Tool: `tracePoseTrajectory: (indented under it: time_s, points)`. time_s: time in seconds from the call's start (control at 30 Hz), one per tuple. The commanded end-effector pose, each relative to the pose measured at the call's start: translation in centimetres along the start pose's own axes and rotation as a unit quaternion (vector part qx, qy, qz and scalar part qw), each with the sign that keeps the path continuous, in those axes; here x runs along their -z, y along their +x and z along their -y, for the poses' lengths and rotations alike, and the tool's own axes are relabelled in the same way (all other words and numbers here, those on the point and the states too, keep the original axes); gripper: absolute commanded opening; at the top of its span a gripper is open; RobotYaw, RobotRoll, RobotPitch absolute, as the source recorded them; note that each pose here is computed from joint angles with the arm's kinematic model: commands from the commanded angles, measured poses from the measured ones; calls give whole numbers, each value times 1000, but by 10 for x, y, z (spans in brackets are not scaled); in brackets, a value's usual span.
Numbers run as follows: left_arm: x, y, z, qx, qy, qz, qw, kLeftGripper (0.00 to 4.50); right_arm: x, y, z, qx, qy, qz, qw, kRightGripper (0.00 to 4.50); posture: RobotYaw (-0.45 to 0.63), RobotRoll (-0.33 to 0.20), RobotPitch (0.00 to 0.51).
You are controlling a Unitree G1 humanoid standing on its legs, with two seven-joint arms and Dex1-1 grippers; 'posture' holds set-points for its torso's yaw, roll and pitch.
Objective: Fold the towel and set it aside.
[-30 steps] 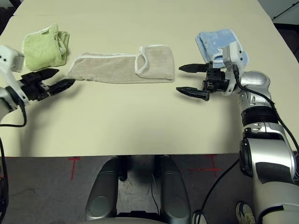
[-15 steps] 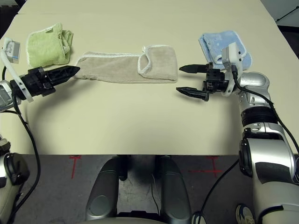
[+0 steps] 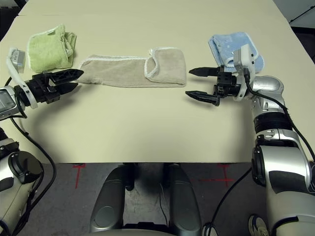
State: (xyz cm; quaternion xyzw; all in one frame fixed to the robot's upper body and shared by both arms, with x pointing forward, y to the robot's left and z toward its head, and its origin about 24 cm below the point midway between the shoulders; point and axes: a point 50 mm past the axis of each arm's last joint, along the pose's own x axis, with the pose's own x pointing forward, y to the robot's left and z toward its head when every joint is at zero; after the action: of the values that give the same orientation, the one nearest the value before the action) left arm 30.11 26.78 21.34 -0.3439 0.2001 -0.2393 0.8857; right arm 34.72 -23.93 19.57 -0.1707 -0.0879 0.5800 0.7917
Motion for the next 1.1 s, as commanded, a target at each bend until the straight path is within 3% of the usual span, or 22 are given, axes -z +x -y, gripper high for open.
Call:
tracePoseTrajectory:
  time_s: [0.03,0.73,0.87,1.1]
  points:
    - [4,1,-5,-18,-10,-1,1000,4500,2,-4,-2,3,-1,-6,1000,4489,81,0,280]
    - [-5,29,-13,-53,-22,41,997,4500,4,-8,-5,12,-2,-15,1000,4489,55,0,279]
    - [-6,30,-15,-66,-16,48,997,3559,4,-8,-5,11,-3,-16,1000,4500,58,0,278]
    - [-8,28,-18,-86,-12,64,994,867,4,-6,-5,8,-3,-17,1000,4500,59,0,276]
